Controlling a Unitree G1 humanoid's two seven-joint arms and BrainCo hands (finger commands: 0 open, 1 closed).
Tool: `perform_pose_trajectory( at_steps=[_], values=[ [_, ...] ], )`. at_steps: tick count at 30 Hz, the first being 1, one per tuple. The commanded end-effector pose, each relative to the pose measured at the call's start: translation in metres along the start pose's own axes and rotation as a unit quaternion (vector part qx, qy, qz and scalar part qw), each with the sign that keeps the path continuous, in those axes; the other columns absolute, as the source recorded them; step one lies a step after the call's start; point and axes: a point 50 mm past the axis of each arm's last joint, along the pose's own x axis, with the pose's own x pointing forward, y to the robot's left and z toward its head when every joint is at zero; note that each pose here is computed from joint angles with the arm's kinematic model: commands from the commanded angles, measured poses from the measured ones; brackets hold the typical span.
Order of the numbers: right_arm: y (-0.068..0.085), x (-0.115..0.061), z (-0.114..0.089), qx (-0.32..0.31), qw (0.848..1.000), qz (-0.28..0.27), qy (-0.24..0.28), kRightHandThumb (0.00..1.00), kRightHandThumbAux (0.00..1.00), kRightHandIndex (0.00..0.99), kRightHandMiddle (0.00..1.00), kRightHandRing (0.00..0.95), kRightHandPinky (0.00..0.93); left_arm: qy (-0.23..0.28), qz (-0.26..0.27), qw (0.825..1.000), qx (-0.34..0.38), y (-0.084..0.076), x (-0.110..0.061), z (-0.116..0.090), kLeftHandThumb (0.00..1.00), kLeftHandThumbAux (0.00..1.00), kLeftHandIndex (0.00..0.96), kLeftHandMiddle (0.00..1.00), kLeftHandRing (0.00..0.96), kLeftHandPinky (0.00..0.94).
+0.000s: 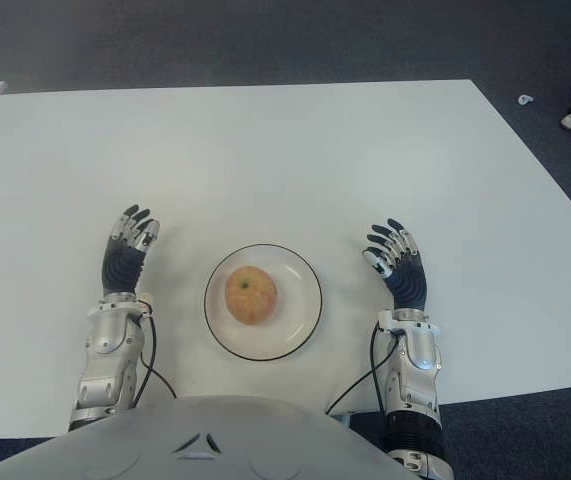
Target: Put the apples into the plate.
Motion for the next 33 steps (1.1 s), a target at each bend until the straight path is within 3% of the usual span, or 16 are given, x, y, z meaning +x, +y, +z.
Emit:
perform_pose_trajectory(
  at_steps=[1, 10, 33],
  values=[
    [0.002, -0.011, -0.015, 0.002, 0.999, 0.0, 0.044, 0.698, 0.677, 0.152, 0.275, 0.286, 0.33, 0.043, 0.004, 0.999, -0.024, -0.009, 0.001, -0.027, 0.075, 0.545, 0.13, 0.193, 0.211, 0.231],
    [0.0, -0.012, -0.014, 0.001, 0.999, 0.0, 0.044, 0.699, 0.677, 0.153, 0.274, 0.286, 0.336, 0.065, 0.007, 0.998, -0.01, -0.005, -0.002, -0.04, 0.061, 0.552, 0.124, 0.198, 0.214, 0.23],
    [-0.006, -0.013, -0.011, 0.0, 0.999, -0.001, 0.043, 0.699, 0.677, 0.153, 0.274, 0.286, 0.336, 0.063, -0.024, 0.998, -0.019, -0.012, -0.009, -0.043, 0.098, 0.574, 0.123, 0.197, 0.221, 0.252]
  ],
)
